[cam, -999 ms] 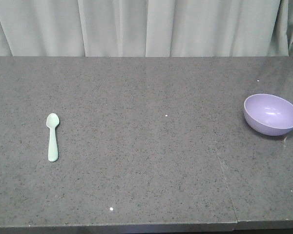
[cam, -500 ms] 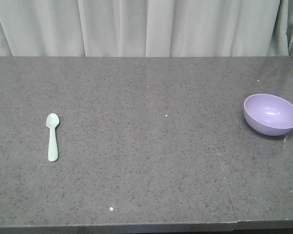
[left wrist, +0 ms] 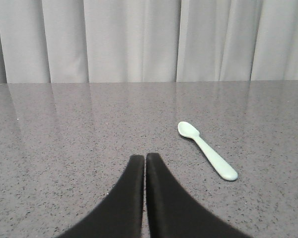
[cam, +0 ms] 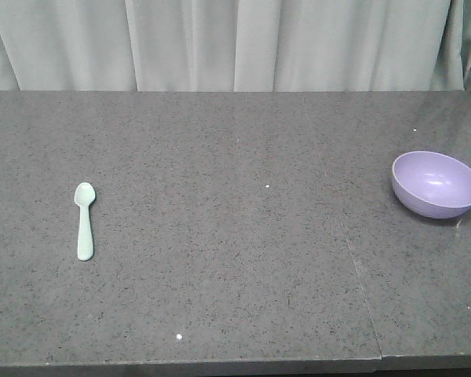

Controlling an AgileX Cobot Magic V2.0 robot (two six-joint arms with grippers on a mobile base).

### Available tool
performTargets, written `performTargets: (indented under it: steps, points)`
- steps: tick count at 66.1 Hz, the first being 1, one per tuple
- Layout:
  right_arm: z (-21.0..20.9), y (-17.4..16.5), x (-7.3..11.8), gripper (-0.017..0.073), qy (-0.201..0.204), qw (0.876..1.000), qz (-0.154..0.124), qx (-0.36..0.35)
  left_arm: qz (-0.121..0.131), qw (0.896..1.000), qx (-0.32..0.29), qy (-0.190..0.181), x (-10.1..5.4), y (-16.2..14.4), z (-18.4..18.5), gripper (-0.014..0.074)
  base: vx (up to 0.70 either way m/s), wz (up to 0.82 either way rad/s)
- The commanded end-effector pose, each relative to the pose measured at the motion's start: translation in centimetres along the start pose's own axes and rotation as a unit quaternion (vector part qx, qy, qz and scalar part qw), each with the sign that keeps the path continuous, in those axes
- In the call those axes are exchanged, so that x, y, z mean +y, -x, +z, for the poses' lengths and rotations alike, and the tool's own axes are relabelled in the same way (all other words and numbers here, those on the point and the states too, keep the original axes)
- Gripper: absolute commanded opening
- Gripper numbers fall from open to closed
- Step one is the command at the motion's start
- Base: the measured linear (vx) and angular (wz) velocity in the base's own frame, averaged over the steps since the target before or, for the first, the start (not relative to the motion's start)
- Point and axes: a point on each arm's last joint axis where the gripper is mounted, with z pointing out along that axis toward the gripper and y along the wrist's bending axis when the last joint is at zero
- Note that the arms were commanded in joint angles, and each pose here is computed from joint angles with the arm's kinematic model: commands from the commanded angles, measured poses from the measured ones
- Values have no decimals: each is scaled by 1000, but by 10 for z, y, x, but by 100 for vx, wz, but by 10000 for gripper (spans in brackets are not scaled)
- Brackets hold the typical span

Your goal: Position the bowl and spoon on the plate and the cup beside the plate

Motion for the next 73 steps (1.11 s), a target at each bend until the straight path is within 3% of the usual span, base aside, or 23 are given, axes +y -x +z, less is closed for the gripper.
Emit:
performTargets:
  steps: [1,73]
  points:
    - [0,3,1,-2,2,999,-6,-35,-3,1000,-18,1,1,-2,2,-6,0,0]
    - [0,3,1,-2,2,999,-6,-35,-3,1000,-18,1,1,-2,2,-6,0,0]
